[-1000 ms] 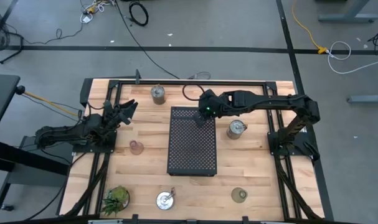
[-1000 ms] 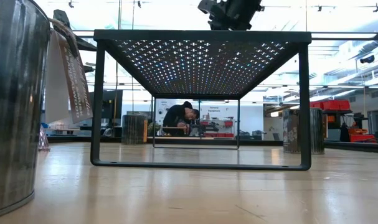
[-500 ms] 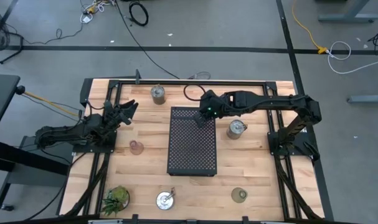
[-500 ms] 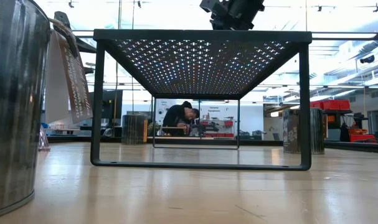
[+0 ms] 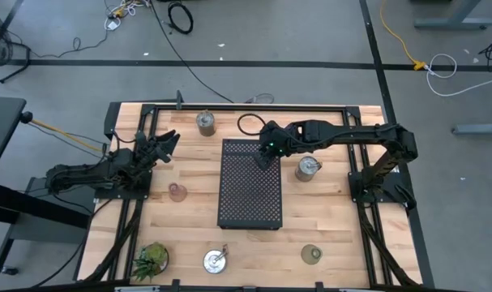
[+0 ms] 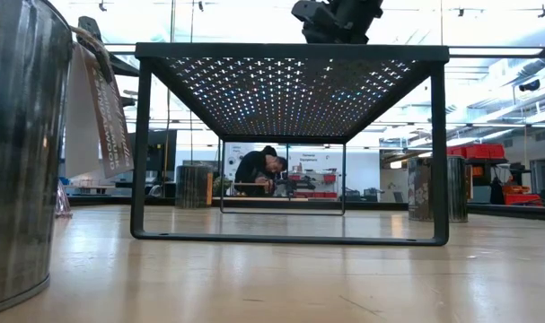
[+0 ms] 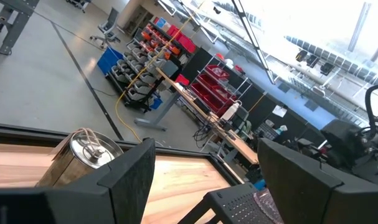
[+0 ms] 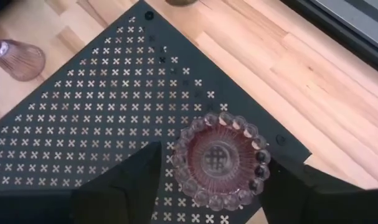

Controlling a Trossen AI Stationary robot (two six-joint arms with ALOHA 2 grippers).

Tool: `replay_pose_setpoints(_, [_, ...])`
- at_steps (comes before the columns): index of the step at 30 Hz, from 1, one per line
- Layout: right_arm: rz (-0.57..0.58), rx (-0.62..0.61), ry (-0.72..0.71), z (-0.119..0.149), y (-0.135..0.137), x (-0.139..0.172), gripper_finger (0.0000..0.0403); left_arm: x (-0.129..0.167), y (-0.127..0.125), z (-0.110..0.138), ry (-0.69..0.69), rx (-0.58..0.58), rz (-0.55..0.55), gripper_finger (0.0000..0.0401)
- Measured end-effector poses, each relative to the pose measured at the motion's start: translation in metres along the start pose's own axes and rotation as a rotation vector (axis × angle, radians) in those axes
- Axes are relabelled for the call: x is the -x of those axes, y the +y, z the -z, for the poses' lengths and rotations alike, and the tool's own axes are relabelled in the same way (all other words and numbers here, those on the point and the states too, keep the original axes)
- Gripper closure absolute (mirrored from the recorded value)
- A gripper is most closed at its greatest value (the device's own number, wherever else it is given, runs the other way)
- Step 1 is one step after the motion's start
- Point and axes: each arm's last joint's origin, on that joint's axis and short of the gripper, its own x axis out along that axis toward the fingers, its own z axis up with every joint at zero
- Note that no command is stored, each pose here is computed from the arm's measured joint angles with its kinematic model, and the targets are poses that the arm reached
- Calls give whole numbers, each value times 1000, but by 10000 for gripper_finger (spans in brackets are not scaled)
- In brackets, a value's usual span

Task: Pick & Place candle stick holders
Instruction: Put the top pink glass candle holder on the shelf

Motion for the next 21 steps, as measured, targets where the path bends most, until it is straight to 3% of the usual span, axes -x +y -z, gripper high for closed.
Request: replay_pose_setpoints(21, [-5, 16, -122, -8, -2, 17, 140, 0, 0, 0, 0, 0, 0, 114])
